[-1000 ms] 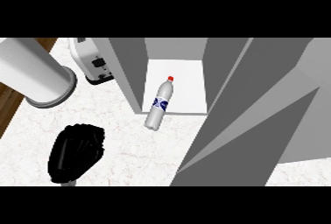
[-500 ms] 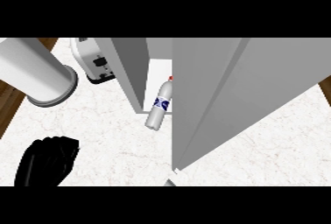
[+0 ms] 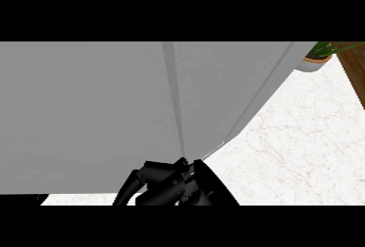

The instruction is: Pick up the bottled water, place it into the cabinet and close the cabinet

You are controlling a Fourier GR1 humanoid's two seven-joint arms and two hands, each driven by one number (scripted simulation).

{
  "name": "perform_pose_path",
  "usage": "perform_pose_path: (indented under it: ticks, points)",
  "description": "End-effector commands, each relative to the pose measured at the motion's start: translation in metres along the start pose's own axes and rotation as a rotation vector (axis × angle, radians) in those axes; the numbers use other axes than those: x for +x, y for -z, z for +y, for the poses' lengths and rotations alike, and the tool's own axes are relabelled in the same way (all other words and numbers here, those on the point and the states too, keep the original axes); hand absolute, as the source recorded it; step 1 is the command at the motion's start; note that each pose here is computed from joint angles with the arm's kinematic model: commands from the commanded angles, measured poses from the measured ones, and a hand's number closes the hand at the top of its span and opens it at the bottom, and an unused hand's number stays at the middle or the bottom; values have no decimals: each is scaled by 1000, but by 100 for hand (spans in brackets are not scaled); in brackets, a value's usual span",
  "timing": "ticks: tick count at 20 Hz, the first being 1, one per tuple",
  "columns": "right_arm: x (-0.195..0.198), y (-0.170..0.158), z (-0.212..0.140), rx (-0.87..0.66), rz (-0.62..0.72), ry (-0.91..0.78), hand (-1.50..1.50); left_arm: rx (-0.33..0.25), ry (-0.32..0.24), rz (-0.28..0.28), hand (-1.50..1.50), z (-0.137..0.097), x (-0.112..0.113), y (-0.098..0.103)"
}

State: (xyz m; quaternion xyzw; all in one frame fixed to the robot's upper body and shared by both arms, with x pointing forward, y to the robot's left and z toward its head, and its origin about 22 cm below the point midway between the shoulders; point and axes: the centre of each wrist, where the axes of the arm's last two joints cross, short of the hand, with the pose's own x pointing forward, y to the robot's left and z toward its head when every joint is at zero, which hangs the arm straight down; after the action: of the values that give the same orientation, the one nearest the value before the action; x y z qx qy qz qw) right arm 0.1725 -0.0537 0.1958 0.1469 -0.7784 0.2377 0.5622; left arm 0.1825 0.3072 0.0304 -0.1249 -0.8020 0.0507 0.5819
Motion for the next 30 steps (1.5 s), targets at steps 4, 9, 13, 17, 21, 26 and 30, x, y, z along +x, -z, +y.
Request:
perform_pose_path:
  ticks: [4, 9, 13, 17, 21, 26, 30]
  points:
    - [-13, 87, -21, -6, 96, 127, 150, -3, 5, -1, 150, 19, 1, -17]
    - [-64, 119, -68, -9, 146, 209, 150, 0, 17, 6, 150, 23, 11, -18]
    - [-82, 141, -97, -19, 172, 173, 150, -14, 5, -16, 150, 26, 27, -17]
    - [-105, 146, -118, -35, 190, 155, 150, -7, 0, -13, 150, 41, 20, -14]
    - [-114, 145, -129, -37, 193, 144, 150, -23, 7, -15, 150, 30, 13, -9]
    - [-118, 142, -146, -25, 175, 126, 150, -45, 9, -25, 150, 26, 18, 0]
    - [-117, 141, -159, -43, 153, 129, 150, -27, 11, -6, 150, 34, 19, -1]
